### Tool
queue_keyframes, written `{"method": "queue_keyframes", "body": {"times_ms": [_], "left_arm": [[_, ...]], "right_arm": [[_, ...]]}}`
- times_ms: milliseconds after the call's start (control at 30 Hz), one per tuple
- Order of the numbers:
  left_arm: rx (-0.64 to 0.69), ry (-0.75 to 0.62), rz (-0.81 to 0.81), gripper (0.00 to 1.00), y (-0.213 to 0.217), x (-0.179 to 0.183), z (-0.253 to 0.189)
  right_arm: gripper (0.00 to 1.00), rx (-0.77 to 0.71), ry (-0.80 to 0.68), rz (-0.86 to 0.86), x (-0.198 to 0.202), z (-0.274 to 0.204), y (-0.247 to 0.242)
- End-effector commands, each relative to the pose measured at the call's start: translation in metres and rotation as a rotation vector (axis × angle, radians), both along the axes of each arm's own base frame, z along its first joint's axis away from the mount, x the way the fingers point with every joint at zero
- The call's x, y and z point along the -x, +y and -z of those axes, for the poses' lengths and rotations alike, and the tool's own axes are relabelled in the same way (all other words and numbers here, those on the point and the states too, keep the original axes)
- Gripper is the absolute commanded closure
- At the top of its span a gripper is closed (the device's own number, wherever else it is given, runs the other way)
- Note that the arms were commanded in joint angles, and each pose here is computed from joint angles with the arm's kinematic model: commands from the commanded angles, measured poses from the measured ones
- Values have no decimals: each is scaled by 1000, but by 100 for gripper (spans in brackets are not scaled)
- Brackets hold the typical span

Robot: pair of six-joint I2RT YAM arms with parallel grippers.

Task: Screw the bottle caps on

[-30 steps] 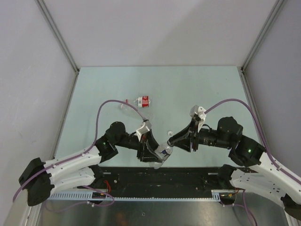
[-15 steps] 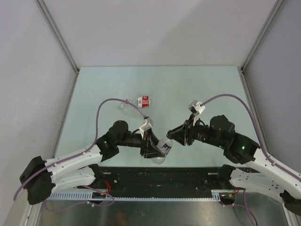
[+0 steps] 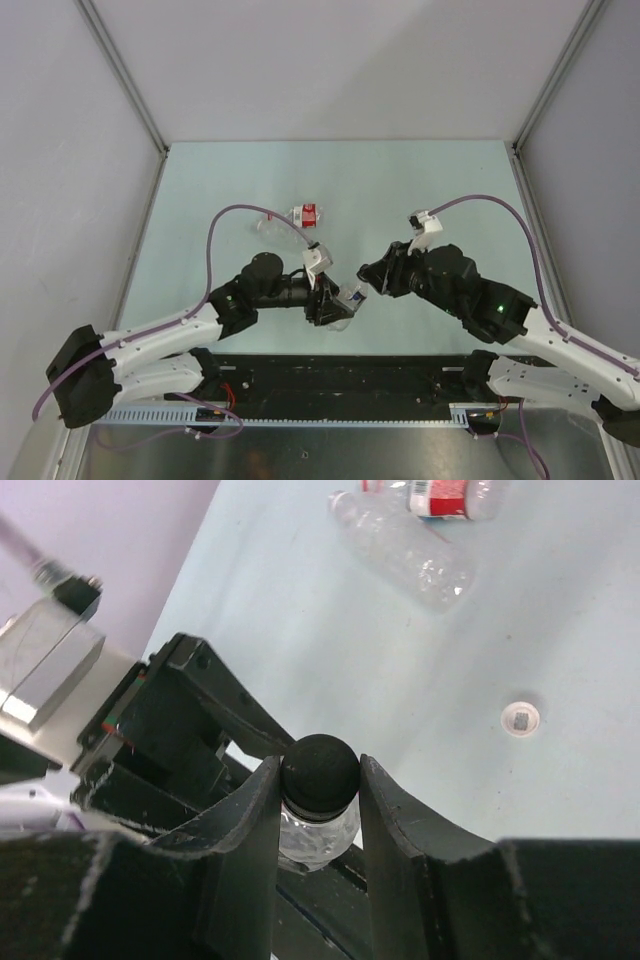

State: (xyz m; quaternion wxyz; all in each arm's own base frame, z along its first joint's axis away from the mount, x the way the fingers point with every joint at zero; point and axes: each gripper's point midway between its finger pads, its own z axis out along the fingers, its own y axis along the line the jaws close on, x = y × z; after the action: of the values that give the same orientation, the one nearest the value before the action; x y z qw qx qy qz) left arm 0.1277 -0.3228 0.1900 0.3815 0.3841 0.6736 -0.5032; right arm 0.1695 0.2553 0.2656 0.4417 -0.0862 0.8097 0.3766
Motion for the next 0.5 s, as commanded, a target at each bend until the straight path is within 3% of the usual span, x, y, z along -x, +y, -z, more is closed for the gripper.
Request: {"method": "queue_keyframes", "body": {"times_ms": [0, 467], "left_arm": [[201, -286, -131, 100, -15, -42, -88], [152, -261, -158, 100, -20, -51, -69]], "right_arm": [[84, 60, 146, 125, -2, 38, -9], [64, 51, 98, 168, -13, 32, -9]]}}
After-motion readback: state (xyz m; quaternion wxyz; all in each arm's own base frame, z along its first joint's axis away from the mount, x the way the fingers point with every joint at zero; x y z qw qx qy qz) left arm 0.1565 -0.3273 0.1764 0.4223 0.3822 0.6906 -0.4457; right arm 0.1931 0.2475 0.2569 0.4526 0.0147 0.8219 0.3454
